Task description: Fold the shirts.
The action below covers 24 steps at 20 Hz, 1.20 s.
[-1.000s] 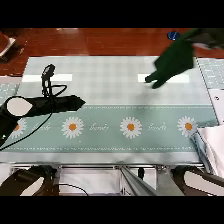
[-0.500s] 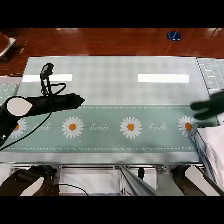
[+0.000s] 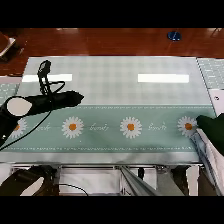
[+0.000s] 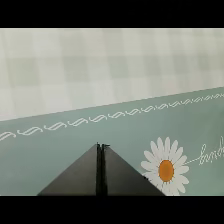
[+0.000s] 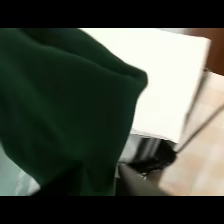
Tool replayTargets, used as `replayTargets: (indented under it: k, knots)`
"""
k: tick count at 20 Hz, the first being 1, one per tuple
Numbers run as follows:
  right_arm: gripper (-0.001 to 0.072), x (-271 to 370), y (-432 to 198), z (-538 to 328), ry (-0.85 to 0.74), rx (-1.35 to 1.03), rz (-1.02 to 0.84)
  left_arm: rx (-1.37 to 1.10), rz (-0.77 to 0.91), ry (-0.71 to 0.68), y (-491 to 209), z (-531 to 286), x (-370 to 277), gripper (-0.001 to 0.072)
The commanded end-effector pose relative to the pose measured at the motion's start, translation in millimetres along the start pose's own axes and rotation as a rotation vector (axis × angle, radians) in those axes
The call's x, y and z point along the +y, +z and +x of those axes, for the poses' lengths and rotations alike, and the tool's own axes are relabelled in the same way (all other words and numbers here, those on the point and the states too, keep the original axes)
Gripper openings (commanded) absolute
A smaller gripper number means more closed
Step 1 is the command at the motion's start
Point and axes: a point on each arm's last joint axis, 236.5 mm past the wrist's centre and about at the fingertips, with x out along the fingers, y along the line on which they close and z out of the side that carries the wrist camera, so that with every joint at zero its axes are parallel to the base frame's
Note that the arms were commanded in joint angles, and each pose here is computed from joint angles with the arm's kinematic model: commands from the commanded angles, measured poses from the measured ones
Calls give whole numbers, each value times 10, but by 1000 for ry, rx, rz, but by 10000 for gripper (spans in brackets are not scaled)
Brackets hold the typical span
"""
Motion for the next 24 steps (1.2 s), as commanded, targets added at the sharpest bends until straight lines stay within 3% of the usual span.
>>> replayTargets:
  k: [1,4,5,6,7,10,12,13,15,18,21,24]
  knots:
    - [410,-228,-45,137,-104,34,55,6,7,-6,-26,26,-37,19]
    - [398,134,183,189,-4,15,-57,3,-6,-32,-4,24,-132,19]
    - [331,341,305,150,56,-11,-98,-24,15,-35,115,-21,-157,19]
    - [130,689,414,65,165,-31,-171,-72,53,-39,327,-111,-208,19]
    - [25,1152,479,-64,319,-49,-266,-132,83,-45,595,-246,-280,19]
    - [25,2879,103,-865,906,-30,-535,-338,158,-78,1571,-834,-655,18]
    - [25,3624,-539,-1218,1083,-70,-786,-338,216,-122,1816,-1038,-960,17]
    - [25,3837,-860,-1201,1070,-109,-932,-265,253,-145,1705,-1034,-1087,18]
    - [25,4008,-1345,-740,844,-183,-1204,-102,337,-61,1294,-821,-914,17]
    - [24,3962,-1498,153,481,-198,-1318,96,272,190,634,-318,-13,18]
    - [24,3862,-1701,494,423,-46,-1290,209,181,253,146,-108,394,18]
    - [24,3859,-1707,480,427,-49,-1302,158,177,239,250,-73,360,18]
